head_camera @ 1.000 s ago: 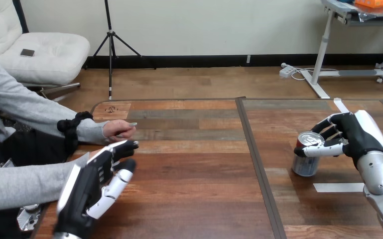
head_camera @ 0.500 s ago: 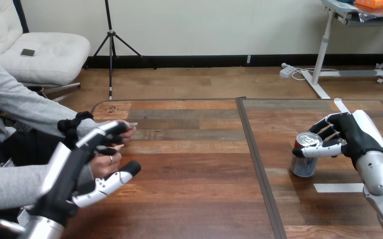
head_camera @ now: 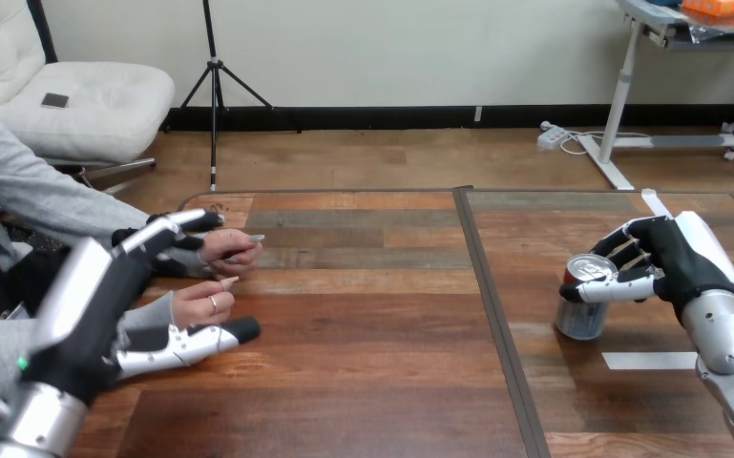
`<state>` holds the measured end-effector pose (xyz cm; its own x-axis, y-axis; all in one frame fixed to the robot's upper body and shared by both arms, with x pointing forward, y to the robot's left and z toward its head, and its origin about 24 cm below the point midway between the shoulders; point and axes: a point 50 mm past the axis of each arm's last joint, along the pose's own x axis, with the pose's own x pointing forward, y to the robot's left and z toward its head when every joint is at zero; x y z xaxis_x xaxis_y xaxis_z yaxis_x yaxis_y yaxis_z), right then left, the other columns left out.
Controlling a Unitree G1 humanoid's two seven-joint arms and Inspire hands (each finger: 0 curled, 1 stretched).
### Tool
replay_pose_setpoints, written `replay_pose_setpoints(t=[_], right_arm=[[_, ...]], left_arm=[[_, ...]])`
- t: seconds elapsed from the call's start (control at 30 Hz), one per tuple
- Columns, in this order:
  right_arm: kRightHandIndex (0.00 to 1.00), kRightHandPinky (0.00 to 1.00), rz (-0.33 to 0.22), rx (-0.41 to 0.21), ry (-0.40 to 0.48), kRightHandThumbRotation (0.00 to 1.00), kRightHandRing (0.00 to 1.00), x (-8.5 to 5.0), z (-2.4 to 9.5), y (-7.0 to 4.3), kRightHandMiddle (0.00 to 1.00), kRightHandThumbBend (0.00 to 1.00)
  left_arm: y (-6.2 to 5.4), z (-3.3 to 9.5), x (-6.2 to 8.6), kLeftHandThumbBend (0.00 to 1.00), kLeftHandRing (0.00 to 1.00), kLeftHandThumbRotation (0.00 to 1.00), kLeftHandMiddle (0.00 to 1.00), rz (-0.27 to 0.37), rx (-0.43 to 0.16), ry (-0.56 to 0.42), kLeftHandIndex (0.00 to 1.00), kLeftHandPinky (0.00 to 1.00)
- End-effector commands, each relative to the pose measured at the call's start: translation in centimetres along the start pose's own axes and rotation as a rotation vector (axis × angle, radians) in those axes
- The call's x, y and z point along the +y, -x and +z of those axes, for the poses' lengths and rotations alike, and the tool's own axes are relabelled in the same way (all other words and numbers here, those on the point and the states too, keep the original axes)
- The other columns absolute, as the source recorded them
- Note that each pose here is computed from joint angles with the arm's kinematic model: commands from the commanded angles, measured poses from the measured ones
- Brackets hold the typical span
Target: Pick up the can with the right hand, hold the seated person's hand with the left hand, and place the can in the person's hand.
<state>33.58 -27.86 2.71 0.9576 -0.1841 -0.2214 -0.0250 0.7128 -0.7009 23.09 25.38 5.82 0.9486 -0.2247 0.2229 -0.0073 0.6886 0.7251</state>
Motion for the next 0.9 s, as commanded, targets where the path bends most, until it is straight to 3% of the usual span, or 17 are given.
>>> replay_pose_setpoints(t=[0.0,0.43,0.87], right_arm=[[0.46,0.36,-0.096,-0.203,-0.01,0.0,0.41,-3.7,4.7,-1.2,0.45,0.72],[0.46,0.35,-0.088,-0.216,-0.013,0.0,0.4,-3.7,4.9,-1.1,0.45,0.73],[0.46,0.36,-0.095,-0.203,-0.012,0.0,0.41,-3.7,4.8,-1.2,0.45,0.72]], left_arm=[[-2.8,3.5,5.2,1.0,0.76,0.39,0.8,0.082,-0.138,-0.258,0.77,0.61],[-4.2,3.4,6.2,1.0,0.72,0.35,0.77,0.05,-0.121,-0.393,0.75,0.58],[-5.5,1.7,5.6,1.0,0.73,0.3,0.76,-0.059,-0.082,-0.489,0.75,0.61]])
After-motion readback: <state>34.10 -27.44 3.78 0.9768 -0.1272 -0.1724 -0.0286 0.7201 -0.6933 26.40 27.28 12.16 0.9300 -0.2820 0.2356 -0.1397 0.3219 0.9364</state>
